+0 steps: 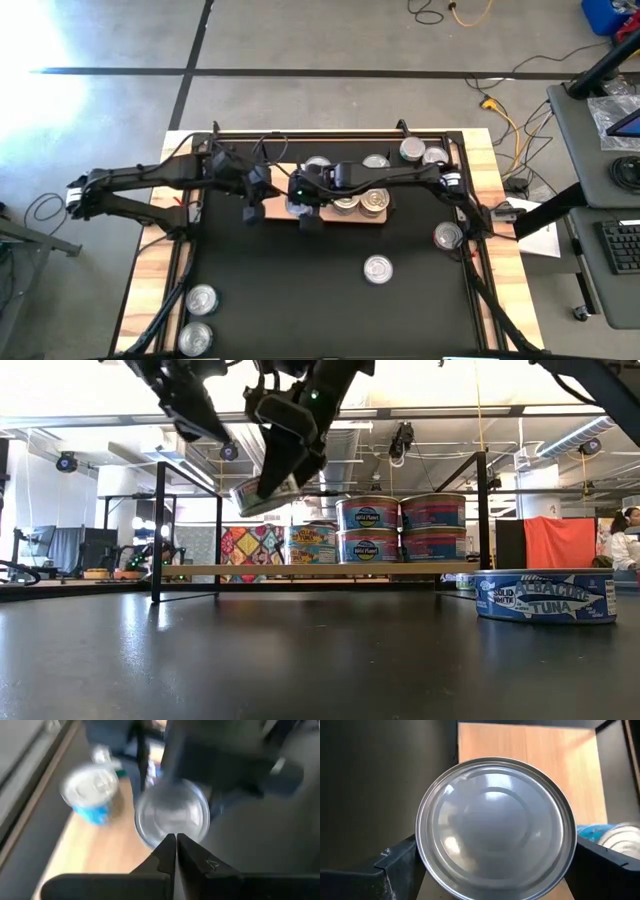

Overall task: Stack canned seafood by type on shelf
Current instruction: Put the bottom right green and white tuna can on the shelf

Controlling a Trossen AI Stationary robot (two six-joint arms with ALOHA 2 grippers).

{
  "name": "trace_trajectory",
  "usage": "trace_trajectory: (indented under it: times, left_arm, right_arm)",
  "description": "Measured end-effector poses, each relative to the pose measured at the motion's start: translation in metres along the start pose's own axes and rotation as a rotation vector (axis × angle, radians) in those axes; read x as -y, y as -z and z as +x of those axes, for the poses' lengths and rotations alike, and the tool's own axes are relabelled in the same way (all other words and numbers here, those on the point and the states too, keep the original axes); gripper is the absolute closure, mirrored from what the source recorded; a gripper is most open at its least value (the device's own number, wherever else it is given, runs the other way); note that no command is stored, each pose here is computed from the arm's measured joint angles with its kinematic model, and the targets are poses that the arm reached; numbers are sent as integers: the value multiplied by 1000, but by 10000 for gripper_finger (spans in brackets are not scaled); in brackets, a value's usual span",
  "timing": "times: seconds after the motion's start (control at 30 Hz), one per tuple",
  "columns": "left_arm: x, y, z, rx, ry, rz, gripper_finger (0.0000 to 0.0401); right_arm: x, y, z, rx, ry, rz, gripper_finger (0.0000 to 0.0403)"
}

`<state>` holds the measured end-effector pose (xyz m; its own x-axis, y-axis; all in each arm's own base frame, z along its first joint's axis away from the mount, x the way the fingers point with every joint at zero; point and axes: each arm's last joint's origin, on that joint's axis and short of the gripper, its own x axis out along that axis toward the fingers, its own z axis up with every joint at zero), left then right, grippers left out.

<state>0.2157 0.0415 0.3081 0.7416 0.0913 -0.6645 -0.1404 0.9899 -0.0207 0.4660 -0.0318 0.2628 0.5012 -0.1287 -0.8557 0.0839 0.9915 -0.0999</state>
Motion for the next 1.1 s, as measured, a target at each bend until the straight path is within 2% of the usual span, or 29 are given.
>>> trace_trajectory:
  times: [0.17,0.33,0.67,0.83,0.97,1.1]
  left_arm:
    - [1,-6,11,138,2,-26,401]
    - [9,10,28,225,-19,-114,401]
    - [79,43,38,299,-288,-138,401]
    - [104,62,44,411,-422,-191,401]
    - [118,75,54,516,-436,-243,401]
    - [124,87,75,513,-442,-241,401]
  right_arm:
    - [16,6,7,-21,17,116,32]
    - [19,10,10,-42,22,123,32]
    - [14,30,35,-89,-32,115,32]
    - [14,30,37,-77,-31,122,32]
    - [14,28,36,-54,-31,139,32]
    - [16,27,36,-48,-28,149,32]
